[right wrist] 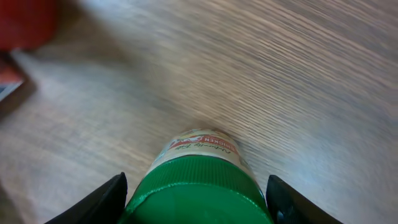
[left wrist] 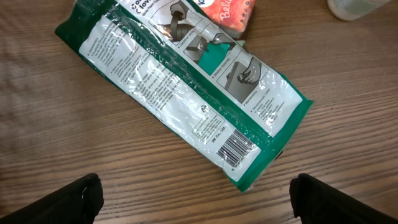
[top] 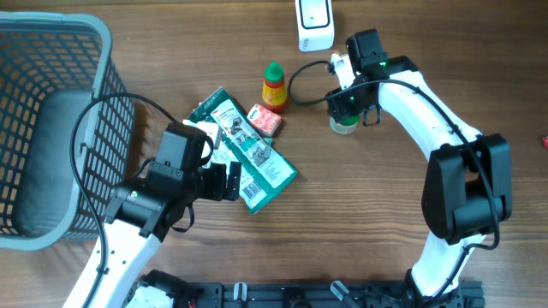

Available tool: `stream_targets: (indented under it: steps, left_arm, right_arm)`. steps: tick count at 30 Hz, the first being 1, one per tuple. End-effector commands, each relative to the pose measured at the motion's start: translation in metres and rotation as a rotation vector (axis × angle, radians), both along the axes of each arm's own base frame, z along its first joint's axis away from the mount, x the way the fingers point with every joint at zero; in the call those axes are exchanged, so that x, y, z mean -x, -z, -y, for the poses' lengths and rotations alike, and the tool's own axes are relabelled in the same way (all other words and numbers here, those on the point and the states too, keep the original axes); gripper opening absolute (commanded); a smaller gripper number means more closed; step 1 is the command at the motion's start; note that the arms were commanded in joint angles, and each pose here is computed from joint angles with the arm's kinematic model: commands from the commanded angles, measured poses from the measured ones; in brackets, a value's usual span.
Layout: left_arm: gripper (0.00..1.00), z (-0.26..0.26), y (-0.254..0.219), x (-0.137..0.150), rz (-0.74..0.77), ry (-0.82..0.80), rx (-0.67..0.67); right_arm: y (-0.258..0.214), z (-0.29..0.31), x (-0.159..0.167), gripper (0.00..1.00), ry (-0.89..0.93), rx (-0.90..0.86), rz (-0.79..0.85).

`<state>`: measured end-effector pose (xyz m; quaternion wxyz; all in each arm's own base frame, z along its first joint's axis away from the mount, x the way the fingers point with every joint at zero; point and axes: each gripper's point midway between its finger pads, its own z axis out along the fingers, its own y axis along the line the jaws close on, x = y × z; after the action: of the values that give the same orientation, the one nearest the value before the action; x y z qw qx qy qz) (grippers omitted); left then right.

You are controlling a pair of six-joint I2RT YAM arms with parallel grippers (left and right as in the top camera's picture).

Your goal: Scan the item barcode

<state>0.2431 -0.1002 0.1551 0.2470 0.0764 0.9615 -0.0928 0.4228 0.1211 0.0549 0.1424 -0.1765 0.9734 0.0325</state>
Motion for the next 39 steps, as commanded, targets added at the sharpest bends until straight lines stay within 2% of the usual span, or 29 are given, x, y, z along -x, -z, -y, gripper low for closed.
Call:
stream_targets:
  steps: [1, 5, 10, 13, 16, 17, 20, 27, 30, 32, 35, 36, 39]
  left_arm:
    - [1.0, 0.001, 0.001, 0.001, -0.005, 0.016, 0.003]
    - [1.0, 0.001, 0.001, 0.001, -0.005, 0.016, 0.003]
    - [1.0, 0.001, 0.001, 0.001, -0.005, 0.016, 0.003]
    - [1.0, 0.001, 0.001, 0.001, -0.005, 0.016, 0.003]
    - [1.0, 0.001, 0.001, 0.001, -0.005, 0.016, 0.003]
    - [1.0, 0.001, 0.001, 0.001, -0.005, 0.016, 0.003]
    - [1.0, 0.001, 0.001, 0.001, -0.005, 0.016, 0.003]
    - [1.0, 0.001, 0.001, 0.001, -0.005, 0.016, 0.003]
    - [1.0, 0.001, 0.001, 0.001, -0.005, 0.016, 0.003]
    - [1.0, 0.001, 0.001, 0.001, -0.005, 0.016, 0.003]
    - [1.0, 0.001, 0.001, 0.001, -0.005, 0.016, 0.003]
    - [1.0, 0.001, 0.001, 0.001, -0.005, 0.016, 0.003]
    - [1.0, 0.001, 0.001, 0.001, -0.005, 0.016, 0.003]
  right_arm:
    - [0.004, 0.032, -0.005, 0.62, 0.307, 0.094, 0.019]
    - [0.005, 0.037, -0.002, 0.62, 0.604, 0.021, -0.003]
    - [0.01, 0.046, 0.024, 0.63, 1.054, -0.036, -0.099]
    - [0.012, 0.046, 0.035, 0.78, 1.209, -0.051, -0.138]
    - [0.013, 0.031, 0.038, 0.97, 1.284, -0.134, -0.213]
    - [0.013, 0.023, 0.04, 1.0, 1.302, -0.173, -0.256]
    - [0.01, 0.003, 0.044, 1.0, 1.309, -0.258, -0.353]
    - [-0.026, 0.016, 0.053, 1.0, 1.299, -0.245, -0.278]
    - [-0.058, 0.022, 0.059, 1.0, 1.216, -0.257, -0.212]
    - [-0.075, 0.021, 0.055, 1.0, 1.087, -0.279, -0.154]
    - [-0.103, 0.016, 0.034, 1.0, 0.679, -0.262, 0.017]
    - [-0.106, 0.014, 0.028, 1.0, 0.454, -0.201, 0.076]
    - [-0.1, 0.014, 0.026, 1.0, 0.2, -0.108, 0.111]
